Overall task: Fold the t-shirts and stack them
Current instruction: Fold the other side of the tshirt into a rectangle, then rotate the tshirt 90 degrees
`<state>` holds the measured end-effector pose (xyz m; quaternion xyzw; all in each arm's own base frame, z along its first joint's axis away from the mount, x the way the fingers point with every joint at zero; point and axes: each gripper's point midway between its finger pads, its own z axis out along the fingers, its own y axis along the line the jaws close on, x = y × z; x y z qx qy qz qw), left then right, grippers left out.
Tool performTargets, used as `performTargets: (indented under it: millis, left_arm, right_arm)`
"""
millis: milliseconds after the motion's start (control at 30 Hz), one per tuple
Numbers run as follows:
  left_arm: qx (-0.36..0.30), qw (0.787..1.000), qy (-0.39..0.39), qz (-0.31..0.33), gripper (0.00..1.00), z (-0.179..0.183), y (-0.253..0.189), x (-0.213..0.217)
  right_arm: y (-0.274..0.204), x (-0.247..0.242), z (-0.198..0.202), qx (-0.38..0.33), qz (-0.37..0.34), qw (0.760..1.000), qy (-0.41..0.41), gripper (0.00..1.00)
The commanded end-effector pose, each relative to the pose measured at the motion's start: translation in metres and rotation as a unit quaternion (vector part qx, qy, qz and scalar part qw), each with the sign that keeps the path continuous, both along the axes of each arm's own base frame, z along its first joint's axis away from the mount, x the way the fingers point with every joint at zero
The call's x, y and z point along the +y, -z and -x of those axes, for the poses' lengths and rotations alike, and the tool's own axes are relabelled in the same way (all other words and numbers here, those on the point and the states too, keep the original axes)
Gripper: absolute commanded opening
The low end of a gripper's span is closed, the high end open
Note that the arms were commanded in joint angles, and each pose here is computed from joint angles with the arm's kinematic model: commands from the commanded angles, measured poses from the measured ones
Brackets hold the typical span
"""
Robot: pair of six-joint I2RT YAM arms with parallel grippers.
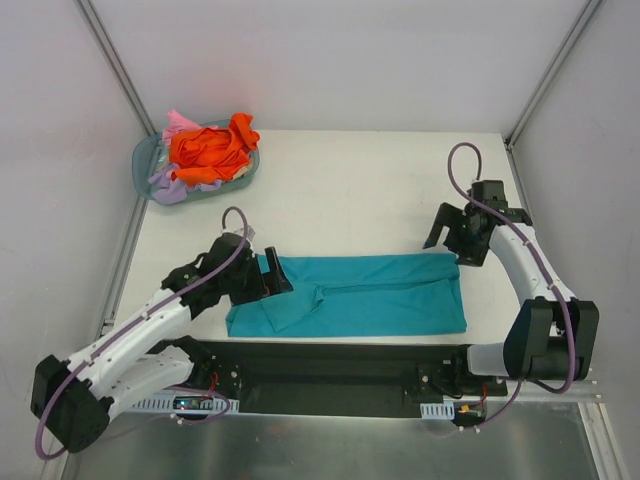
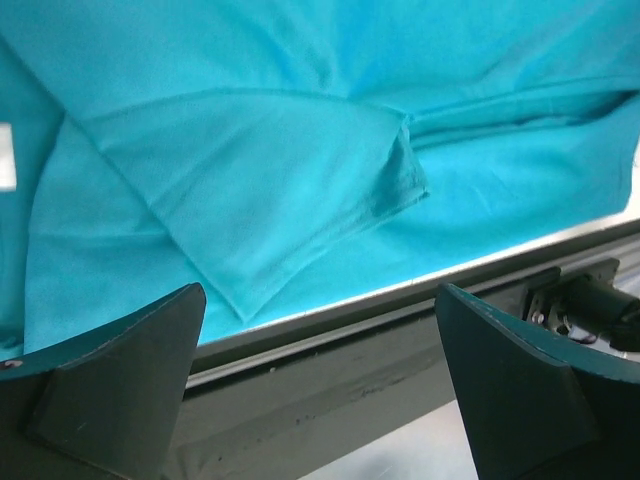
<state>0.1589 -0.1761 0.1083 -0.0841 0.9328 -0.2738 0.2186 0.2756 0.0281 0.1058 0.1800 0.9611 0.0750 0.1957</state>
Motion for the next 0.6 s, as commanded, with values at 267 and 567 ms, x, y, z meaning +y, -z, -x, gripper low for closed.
performTargets:
  millis: [267,567]
  left_arm:
    - [0.085,0.993,-0.084,-0.004,0.99,-0.065,0.069,-0.009]
    - [0.087,0.994,-0.064,-0.024,0.99,-0.174,0.086,-0.031]
  right_arm:
    - [0.050,0.064,-0.016,0.061,-0.112,0.988,-0.083,0.97]
    - [0.064,0.067,-0.009,0.099,-0.188,0.974,-0.073,0.97]
